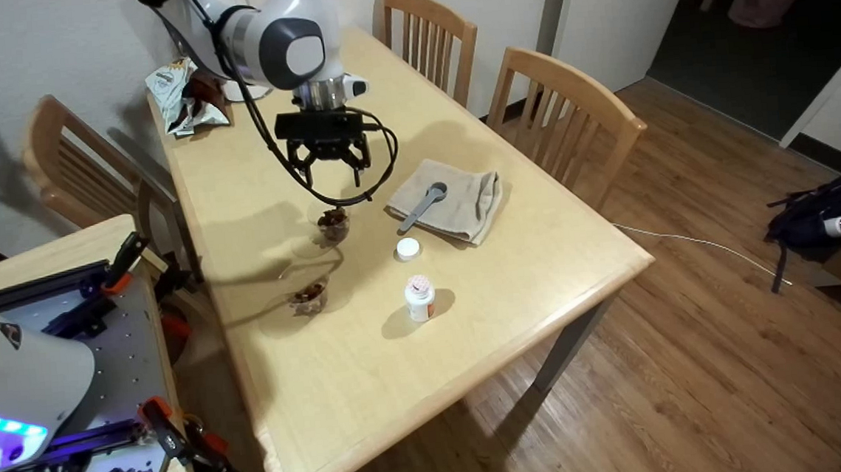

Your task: Pour some contents out of the left cup into the right cup

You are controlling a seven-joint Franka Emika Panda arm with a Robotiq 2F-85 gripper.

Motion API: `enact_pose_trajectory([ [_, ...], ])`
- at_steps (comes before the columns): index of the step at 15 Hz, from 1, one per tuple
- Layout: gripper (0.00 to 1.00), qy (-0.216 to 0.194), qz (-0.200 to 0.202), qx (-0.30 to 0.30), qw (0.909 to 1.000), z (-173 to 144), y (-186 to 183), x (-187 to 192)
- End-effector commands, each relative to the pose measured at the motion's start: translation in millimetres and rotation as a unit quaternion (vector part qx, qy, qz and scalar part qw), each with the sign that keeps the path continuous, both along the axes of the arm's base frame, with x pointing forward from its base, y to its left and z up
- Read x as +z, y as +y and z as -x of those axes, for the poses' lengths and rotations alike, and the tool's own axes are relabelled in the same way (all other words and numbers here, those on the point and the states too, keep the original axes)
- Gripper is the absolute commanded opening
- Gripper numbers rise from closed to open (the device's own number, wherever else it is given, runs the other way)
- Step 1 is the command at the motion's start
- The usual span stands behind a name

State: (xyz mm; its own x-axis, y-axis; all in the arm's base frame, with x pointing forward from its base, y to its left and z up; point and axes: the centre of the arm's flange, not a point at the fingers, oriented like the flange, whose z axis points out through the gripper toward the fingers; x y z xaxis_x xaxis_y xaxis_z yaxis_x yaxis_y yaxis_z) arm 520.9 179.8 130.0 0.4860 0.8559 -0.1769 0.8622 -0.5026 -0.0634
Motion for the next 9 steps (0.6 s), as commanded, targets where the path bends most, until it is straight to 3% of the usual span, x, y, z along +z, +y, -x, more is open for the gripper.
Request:
enact_pose_trajectory([
  [1,1.0,0.0,0.0,0.0,1.0,0.0,-0.2,-0.1],
  [3,1.0,0.011,-0.002,0.015,0.9998,-0.5,-0.7,-1.5],
  [5,1.0,0.046,-0.007,0.071,0.9964,-4.0,1.8,-3.7],
  [9,1.0,0.095,0.018,0.166,0.9813,-13.1,6.5,-4.3],
])
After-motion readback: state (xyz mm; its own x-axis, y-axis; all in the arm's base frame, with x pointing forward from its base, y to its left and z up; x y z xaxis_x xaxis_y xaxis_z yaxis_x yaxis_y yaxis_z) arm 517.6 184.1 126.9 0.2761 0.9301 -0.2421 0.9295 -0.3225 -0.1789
